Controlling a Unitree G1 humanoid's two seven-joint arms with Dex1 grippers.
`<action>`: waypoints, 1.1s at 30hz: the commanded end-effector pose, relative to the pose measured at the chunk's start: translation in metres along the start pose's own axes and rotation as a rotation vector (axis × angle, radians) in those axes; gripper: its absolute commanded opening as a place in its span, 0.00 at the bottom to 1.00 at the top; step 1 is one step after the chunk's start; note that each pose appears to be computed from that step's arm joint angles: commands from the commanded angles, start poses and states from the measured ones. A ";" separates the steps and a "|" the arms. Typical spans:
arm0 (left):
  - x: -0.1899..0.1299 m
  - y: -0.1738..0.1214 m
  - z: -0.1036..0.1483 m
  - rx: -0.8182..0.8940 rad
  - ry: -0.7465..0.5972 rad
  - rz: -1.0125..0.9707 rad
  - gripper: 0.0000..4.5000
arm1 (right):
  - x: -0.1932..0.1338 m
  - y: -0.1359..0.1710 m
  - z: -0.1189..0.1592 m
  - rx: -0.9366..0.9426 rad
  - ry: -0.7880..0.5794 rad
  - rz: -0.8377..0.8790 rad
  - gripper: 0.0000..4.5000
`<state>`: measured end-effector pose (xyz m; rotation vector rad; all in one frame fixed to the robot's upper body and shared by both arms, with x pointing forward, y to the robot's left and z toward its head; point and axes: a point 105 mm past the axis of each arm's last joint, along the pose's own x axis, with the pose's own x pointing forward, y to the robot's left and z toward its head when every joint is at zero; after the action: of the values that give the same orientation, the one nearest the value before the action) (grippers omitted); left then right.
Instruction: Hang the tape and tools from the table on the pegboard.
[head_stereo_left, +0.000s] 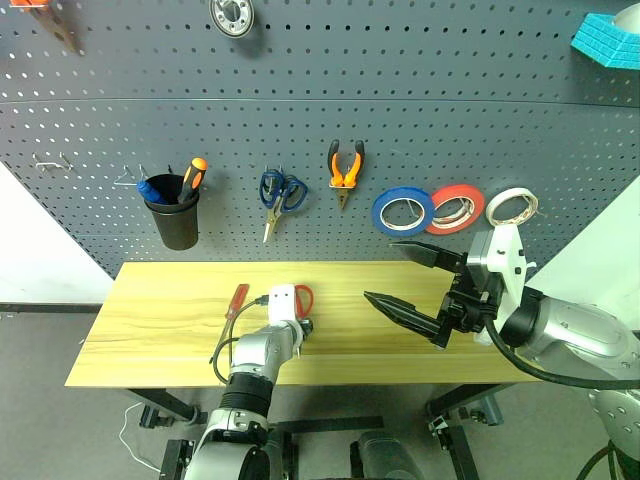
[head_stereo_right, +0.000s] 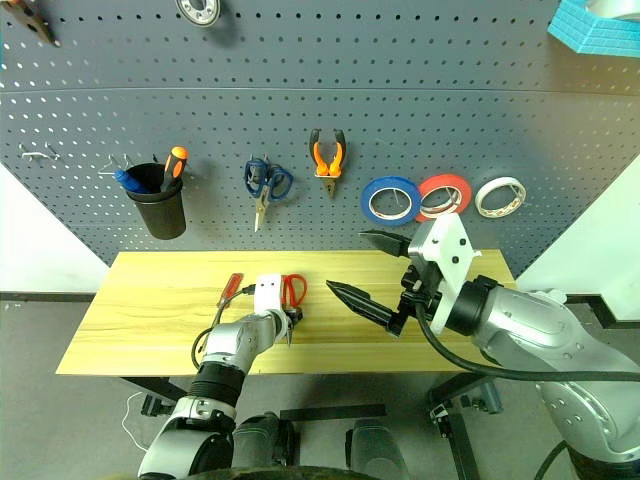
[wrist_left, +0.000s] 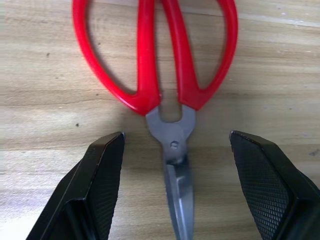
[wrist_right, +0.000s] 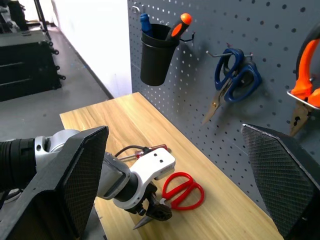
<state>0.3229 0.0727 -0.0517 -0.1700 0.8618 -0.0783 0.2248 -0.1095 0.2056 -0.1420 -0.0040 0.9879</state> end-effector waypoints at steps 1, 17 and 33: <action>-0.002 0.003 0.011 -0.009 -0.057 0.013 0.78 | -0.002 0.004 0.009 -0.032 -0.023 0.003 0.99; 0.002 0.012 -0.002 -0.002 -0.011 0.060 0.20 | -0.001 0.007 0.009 -0.023 -0.019 -0.015 1.00; -0.003 0.010 -0.004 0.008 -0.022 0.032 0.00 | 0.000 0.005 0.003 -0.017 -0.011 -0.021 1.00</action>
<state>0.3243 0.0871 -0.0513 -0.1513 0.8328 -0.0367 0.2235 -0.1091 0.2025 -0.1337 0.0131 0.9552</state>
